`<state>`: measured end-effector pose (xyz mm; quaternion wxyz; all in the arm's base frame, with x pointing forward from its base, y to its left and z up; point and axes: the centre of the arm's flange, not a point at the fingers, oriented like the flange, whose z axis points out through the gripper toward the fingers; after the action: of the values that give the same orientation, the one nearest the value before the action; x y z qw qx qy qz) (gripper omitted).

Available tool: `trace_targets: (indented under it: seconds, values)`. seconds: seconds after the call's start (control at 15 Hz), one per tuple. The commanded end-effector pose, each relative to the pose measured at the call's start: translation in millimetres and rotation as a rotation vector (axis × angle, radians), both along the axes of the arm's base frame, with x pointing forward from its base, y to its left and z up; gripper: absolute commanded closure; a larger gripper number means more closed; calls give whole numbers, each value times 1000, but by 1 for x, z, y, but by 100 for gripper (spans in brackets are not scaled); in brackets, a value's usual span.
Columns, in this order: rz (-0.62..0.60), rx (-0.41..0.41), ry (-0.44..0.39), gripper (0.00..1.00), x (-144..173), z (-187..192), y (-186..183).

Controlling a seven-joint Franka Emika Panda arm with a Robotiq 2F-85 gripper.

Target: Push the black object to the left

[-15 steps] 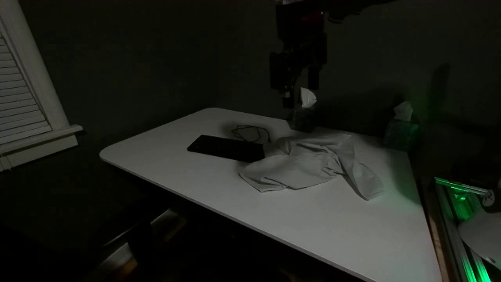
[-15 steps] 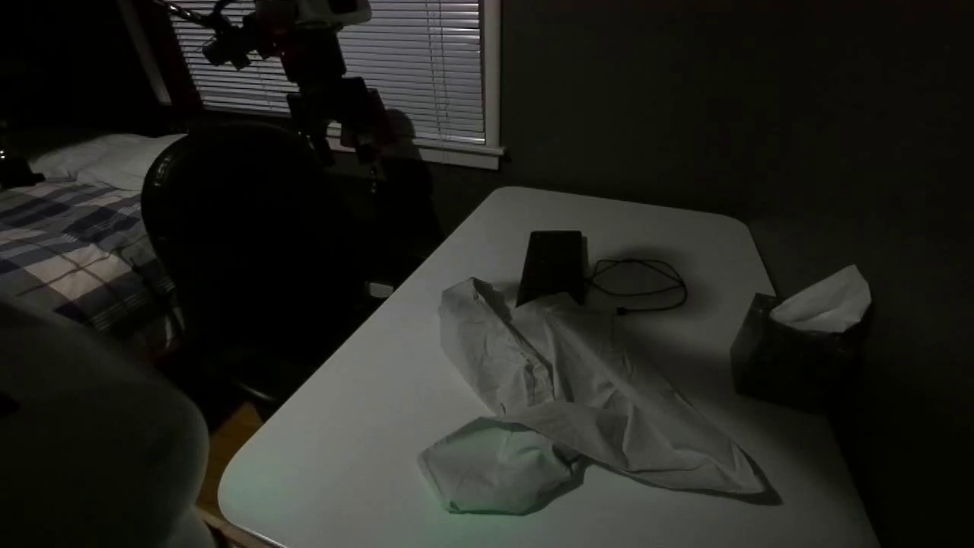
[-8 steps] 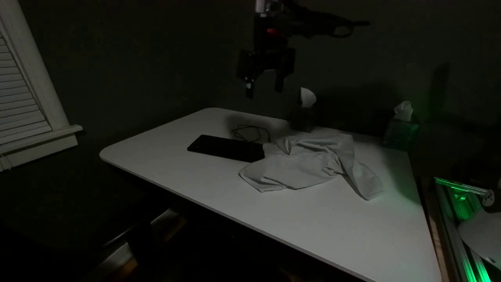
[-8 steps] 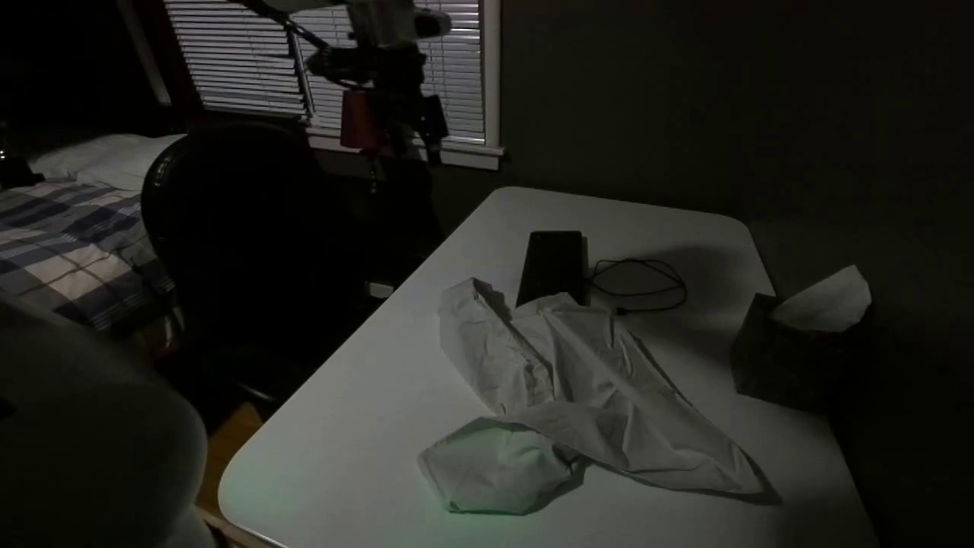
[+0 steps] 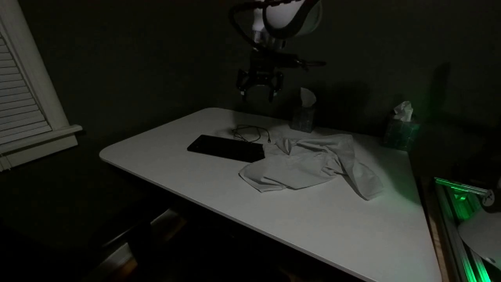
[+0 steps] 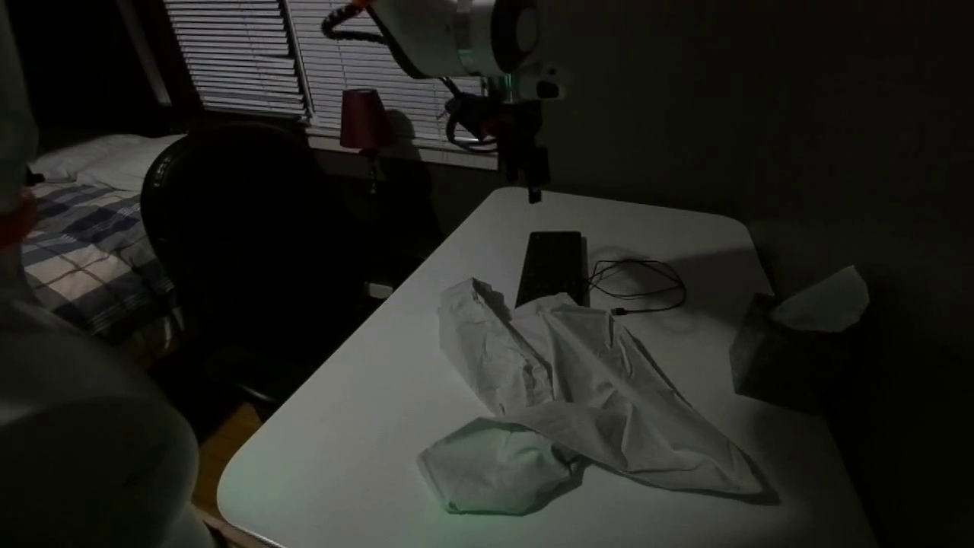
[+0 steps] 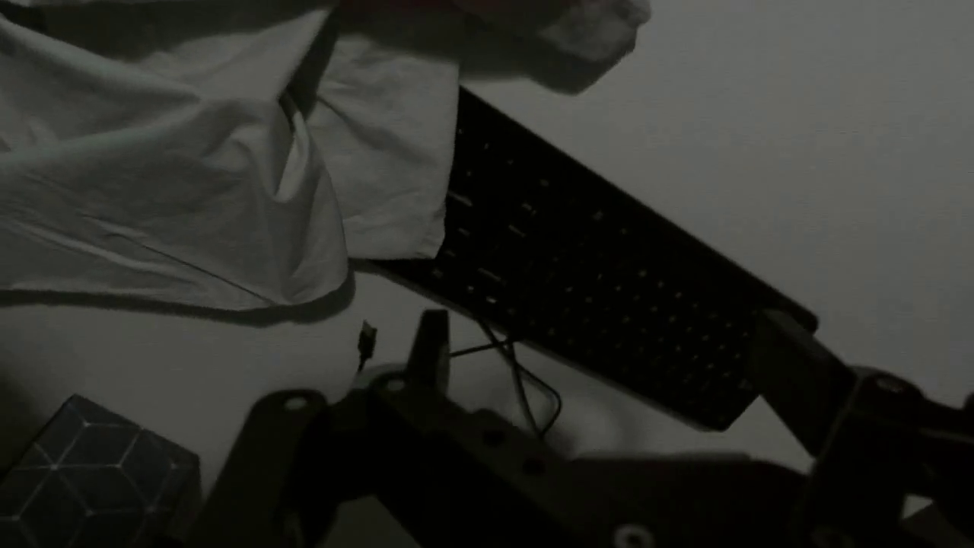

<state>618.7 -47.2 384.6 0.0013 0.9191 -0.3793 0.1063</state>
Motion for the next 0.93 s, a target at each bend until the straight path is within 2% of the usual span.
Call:
trace_targets:
  seconds: [0.0, 0.33, 0.4, 0.47, 0.53, 0.87]
  values:
    - [-198, 11, -28, 0, 41, -22, -22]
    - [-462, -8, -67, 0, 59, -56, -45]
    - [-485, 23, -78, 0, 61, -64, -47]
    - [-438, 50, -103, 0, 62, -70, -50]
    - [-424, 20, -68, 0, 51, -55, -50]
    - [-423, 21, -76, 0, 52, -58, -51]
